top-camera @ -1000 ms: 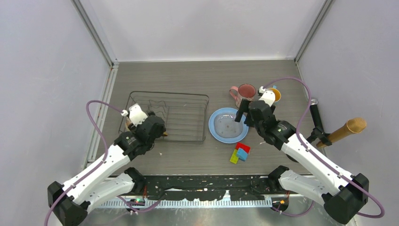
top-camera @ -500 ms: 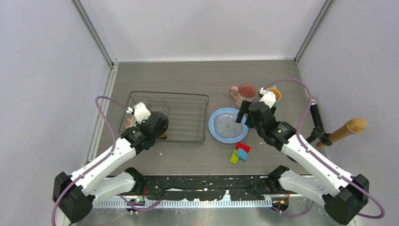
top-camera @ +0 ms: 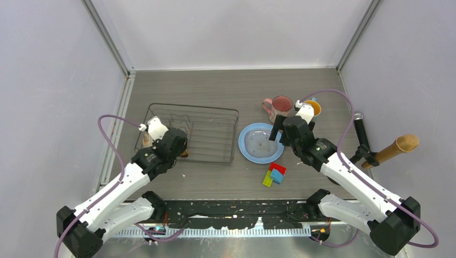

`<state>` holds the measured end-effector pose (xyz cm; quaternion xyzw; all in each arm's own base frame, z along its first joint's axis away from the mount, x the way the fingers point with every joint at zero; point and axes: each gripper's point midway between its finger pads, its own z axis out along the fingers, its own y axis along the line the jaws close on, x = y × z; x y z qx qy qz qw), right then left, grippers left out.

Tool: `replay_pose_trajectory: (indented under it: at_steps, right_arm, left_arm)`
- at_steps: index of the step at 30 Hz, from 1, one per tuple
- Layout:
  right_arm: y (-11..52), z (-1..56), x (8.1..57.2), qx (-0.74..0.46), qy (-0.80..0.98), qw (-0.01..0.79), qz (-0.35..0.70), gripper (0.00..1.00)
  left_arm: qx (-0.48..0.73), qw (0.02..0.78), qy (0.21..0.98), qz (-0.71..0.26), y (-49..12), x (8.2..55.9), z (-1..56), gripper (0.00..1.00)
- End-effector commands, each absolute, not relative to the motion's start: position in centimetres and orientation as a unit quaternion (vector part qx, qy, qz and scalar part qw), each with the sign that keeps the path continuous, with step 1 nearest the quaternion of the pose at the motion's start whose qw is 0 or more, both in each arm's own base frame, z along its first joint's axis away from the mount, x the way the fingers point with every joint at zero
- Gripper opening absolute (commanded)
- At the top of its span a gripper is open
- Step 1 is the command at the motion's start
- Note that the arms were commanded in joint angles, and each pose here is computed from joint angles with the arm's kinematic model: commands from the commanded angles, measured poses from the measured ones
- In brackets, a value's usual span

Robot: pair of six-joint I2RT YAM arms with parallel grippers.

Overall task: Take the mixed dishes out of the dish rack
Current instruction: Pick up the plate from the dish rack.

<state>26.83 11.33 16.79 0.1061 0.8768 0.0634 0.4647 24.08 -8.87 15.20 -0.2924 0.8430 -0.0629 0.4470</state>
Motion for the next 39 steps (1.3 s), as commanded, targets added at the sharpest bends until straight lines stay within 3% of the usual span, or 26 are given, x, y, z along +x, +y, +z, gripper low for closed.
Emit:
replay_pose_trajectory:
  at_steps: [1,7,12,30,39]
  right_arm:
    - [11.0,17.3,27.3,0.108,0.87,0.479,0.053,0.99]
    - [11.0,17.2,27.4,0.105,0.87,0.479,0.049,1.0]
    - [10.9,17.1,27.4,0.102,0.871,0.479,0.047,1.0]
    - [10.7,17.8,27.3,0.105,0.86,0.497,0.057,1.0]
    - [12.5,19.3,26.7,0.077,0.858,0.496,0.113,1.0]
  left_arm:
    - [-0.287,0.478,0.825,-0.098,-9.5,25.0,18.2,0.2]
    - [-0.285,0.481,0.818,-0.134,-10.2,24.9,19.3,0.14]
    - [-0.286,0.488,0.807,-0.167,-10.8,24.8,20.3,0.0]
    - [-0.299,0.506,0.77,-0.248,-10.5,23.0,23.3,0.0]
    - [-0.231,0.557,0.741,-0.295,-11.6,23.1,28.0,0.0]
